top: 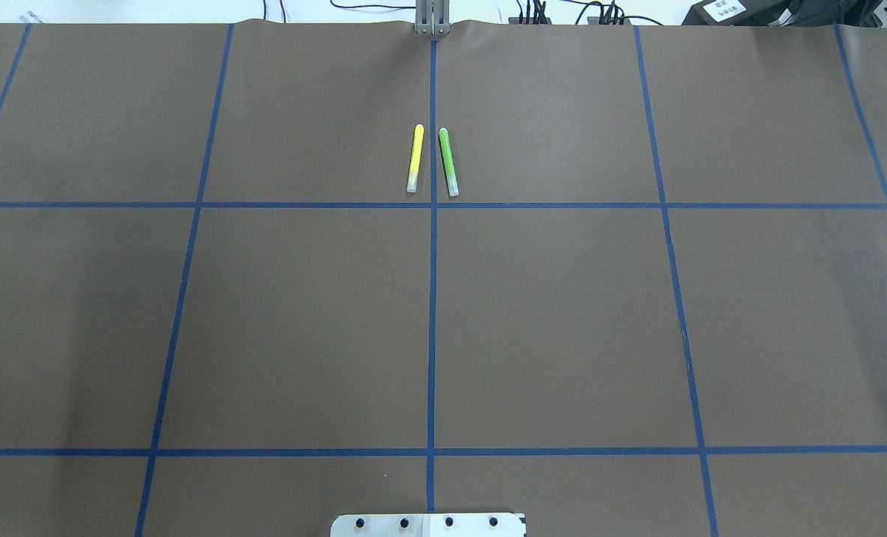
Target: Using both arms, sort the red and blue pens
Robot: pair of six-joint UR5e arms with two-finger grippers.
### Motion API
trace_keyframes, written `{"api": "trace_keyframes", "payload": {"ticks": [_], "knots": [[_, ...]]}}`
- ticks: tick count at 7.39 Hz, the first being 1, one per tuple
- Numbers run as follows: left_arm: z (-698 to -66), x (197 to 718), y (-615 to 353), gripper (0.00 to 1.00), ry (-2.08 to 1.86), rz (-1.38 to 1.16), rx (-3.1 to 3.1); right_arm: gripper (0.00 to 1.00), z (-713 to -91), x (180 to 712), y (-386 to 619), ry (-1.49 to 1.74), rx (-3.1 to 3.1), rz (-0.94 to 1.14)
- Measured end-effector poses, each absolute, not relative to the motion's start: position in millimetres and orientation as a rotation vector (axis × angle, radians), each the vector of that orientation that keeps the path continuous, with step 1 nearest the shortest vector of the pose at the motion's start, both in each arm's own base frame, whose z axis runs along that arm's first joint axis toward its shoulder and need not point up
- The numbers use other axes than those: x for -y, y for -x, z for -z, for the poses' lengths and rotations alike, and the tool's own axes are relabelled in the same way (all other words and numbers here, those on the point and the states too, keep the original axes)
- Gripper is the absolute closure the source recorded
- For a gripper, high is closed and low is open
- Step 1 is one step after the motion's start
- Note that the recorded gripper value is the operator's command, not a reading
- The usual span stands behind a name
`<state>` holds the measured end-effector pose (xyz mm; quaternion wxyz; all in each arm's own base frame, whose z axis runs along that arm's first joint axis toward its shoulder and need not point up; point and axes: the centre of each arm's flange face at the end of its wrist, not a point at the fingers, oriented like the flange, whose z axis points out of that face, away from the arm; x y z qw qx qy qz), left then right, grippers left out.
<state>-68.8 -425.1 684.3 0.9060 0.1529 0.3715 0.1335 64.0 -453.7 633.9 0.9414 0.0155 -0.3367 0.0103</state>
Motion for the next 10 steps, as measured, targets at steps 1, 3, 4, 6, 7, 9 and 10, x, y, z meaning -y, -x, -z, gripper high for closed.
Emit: {"api": "trace_keyframes", "payload": {"ticks": [1,3,4,6,7,9,10], "knots": [[-684.7,425.0,68.8,0.0,-0.315,-0.275,-0.767,0.0,-634.4,453.6,-63.6,-0.03,0.687,-0.02],[-685.4,424.5,68.8,0.0,-0.313,-0.274,-0.768,0.0,-634.8,453.6,-63.2,-0.03,0.687,-0.019],[-685.6,424.2,68.8,0.0,-0.312,-0.274,-0.768,0.0,-634.9,453.7,-62.9,-0.029,0.687,-0.018],[-686.1,424.0,68.8,0.0,-0.311,-0.274,-0.768,0.0,-634.8,453.8,-62.5,-0.029,0.687,-0.017],[-685.9,424.0,68.8,0.0,-0.311,-0.274,-0.768,0.0,-634.4,453.9,-62.2,-0.03,0.687,-0.016],[-685.8,424.1,68.8,0.0,-0.312,-0.274,-0.768,0.0,-633.1,454.7,-60.8,-0.031,0.688,-0.014],[-685.8,424.1,68.8,0.0,-0.312,-0.274,-0.768,0.0,-632.8,454.9,-59.7,-0.03,0.689,-0.012]]}}
